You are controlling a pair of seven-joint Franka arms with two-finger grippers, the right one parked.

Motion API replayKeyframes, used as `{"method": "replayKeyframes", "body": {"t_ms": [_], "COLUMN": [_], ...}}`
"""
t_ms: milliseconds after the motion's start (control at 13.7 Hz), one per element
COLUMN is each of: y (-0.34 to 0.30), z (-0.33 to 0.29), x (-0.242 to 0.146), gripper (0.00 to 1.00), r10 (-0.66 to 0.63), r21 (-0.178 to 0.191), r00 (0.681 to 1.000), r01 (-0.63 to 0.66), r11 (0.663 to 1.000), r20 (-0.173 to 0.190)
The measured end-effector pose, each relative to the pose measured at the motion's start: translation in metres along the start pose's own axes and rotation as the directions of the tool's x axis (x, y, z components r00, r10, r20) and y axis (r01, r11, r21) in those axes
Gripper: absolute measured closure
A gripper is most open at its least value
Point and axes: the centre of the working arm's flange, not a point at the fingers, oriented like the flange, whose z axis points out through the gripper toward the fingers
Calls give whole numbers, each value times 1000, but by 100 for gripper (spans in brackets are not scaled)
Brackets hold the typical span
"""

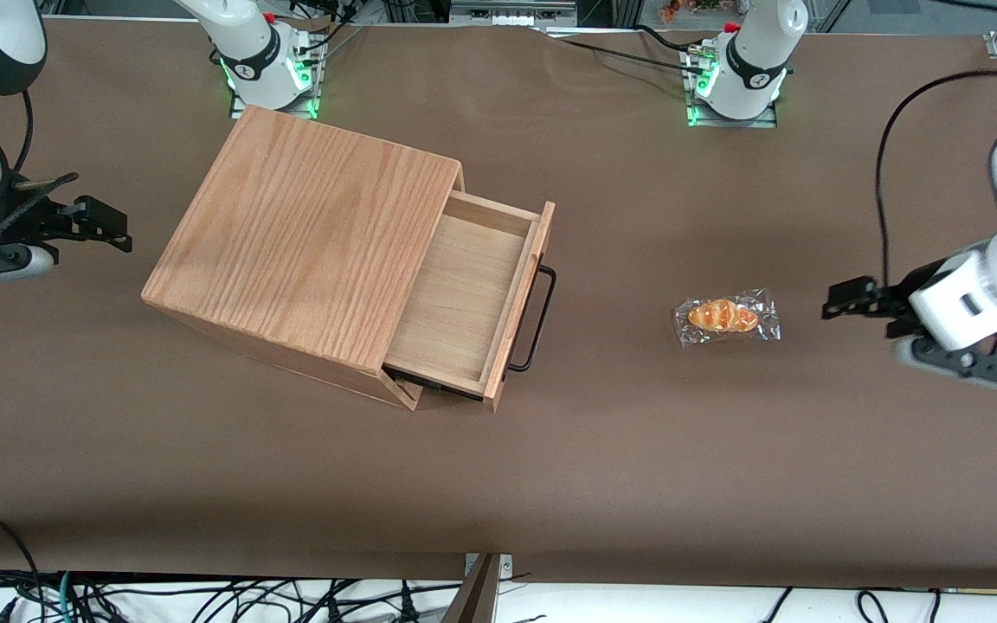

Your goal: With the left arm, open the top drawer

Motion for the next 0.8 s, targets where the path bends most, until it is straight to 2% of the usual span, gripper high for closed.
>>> {"method": "replayKeyframes", "body": {"t_ms": [146,219,438,803], "y": [5,11,23,26], "z": [-23,-32,-56,-66], "x": [-24,-33,-55,-73], "gripper": [0,0,0,0], "r10": [12,20,31,27], "r21": [65,82,96,99], "r00": [1000,1000,999,999], "r01": [-11,-19,-29,-25], "r11": [998,996,995,995], "r20": [-5,-9,-18,-19]}}
